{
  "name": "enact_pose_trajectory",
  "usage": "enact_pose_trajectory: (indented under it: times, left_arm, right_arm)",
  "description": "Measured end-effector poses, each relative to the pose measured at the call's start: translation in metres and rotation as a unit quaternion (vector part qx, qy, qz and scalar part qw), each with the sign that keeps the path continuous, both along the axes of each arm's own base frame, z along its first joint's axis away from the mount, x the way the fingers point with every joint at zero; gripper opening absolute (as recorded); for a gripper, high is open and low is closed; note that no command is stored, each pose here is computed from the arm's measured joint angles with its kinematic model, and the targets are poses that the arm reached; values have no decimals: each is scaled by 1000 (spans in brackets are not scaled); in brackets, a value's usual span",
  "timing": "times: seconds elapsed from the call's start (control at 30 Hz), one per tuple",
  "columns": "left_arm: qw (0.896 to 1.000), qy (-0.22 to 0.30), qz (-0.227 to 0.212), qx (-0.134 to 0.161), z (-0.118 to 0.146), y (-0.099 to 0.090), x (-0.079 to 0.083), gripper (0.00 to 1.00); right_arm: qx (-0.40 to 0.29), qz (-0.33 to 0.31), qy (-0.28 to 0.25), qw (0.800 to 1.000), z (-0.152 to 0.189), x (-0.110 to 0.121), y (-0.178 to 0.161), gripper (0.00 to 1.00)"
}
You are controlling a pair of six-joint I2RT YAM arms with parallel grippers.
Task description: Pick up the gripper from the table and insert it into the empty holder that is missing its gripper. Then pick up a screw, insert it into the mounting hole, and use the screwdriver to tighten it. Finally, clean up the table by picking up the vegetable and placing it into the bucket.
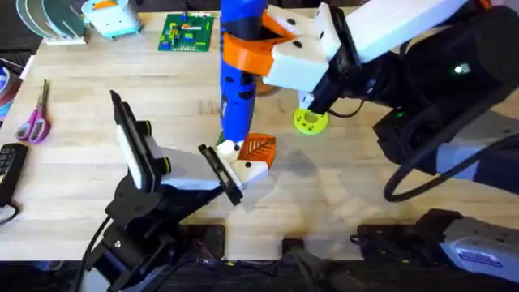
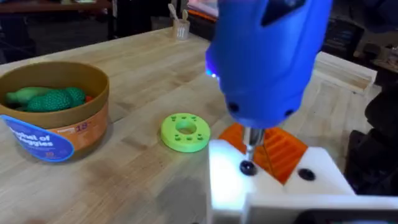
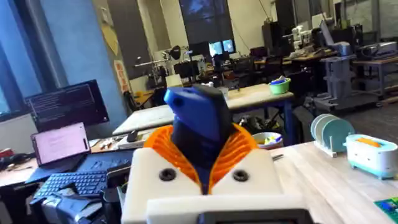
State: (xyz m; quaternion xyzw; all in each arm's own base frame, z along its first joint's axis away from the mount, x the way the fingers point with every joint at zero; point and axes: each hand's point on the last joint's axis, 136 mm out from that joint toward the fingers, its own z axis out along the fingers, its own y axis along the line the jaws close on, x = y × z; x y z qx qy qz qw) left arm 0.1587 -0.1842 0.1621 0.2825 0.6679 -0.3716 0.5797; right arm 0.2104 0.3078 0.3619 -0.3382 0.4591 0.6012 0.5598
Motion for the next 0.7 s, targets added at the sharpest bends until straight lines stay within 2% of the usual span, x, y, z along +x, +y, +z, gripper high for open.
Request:
enact_pose_trajectory:
  times: [0.27,0.7]
  left_arm:
    - [1000,1,0,0,0,0,0,6]
    - [1000,0,1,0,0,0,0,5]
  right_arm:
    - [-17,-5,26,999,-11,6,3,22]
    - [-15,-10,28,999,-10,8,3,22]
